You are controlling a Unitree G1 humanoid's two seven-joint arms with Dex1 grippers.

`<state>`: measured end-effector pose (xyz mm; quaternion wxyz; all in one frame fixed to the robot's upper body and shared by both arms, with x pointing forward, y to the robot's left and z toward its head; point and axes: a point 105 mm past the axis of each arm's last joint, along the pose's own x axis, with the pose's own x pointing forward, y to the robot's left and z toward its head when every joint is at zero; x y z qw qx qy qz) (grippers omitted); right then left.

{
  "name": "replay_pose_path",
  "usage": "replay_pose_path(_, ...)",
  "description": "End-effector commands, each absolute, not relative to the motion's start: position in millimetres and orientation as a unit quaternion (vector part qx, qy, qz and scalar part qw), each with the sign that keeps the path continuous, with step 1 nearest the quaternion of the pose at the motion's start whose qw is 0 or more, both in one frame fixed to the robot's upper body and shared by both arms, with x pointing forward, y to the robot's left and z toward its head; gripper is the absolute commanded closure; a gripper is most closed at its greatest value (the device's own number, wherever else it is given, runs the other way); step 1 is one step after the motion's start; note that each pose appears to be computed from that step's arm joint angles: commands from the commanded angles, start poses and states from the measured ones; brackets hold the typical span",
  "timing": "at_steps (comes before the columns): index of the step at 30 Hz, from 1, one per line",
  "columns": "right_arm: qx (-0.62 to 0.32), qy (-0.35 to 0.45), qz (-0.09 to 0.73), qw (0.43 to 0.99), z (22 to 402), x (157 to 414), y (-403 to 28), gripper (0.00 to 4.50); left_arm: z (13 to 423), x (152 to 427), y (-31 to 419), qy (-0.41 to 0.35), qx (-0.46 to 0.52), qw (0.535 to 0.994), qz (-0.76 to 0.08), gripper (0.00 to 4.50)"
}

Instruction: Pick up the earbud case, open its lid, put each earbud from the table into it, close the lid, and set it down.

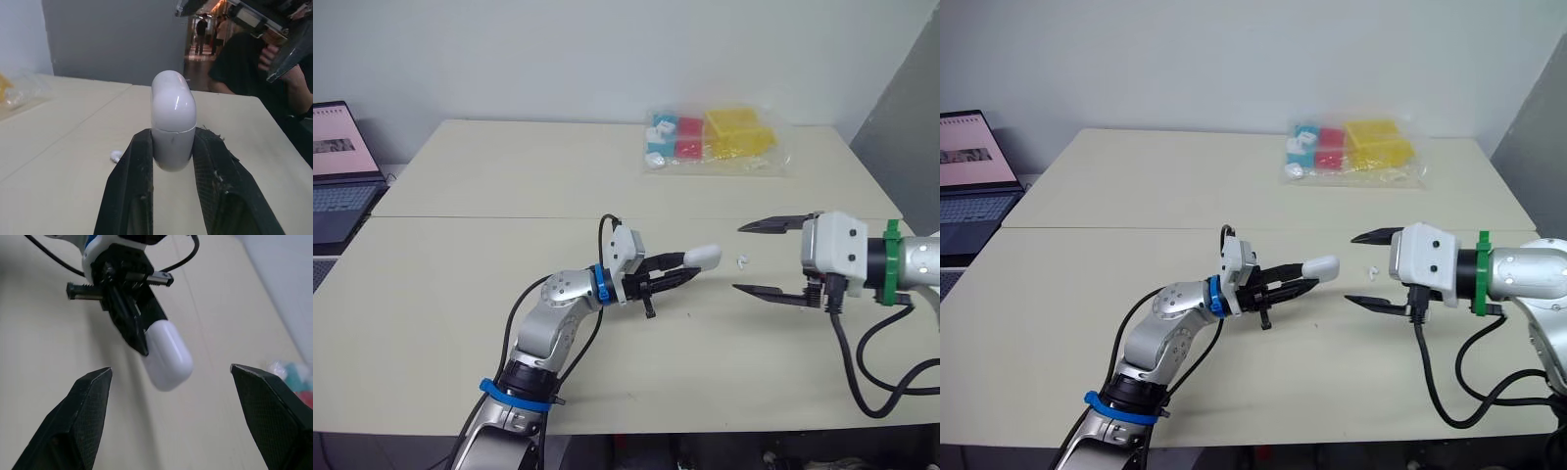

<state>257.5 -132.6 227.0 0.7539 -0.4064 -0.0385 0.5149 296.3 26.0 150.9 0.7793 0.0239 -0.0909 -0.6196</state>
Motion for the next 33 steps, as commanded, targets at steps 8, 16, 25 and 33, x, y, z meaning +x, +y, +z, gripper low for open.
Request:
replay_pose_path(8,-0.451,-0.055,0.483,0.748,227.6,283.4,-127.3,0.48,160.5,296.0,19.1,-0.126,0.07,0.753,-0.642,3.72)
replay_pose_path(16,-0.443,-0.039,0.494,0.747,222.4,288.0,-121.3,0.48,162.2,295.4,19.1,-0.129,0.076,0.752,-0.642,3.72)
replay_pose_path(25,-0.426,-0.05,0.492,0.758,231.2,290.8,-114.8,0.48,159.9,290.5,17.4,-0.132,0.098,0.742,-0.65,3.72)
replay_pose_path(33,-0.415,-0.052,0.492,0.764,238.2,290.2,-114.5,0.48,153.9,288.4,18.1,-0.129,0.124,0.732,-0.658,3.72)
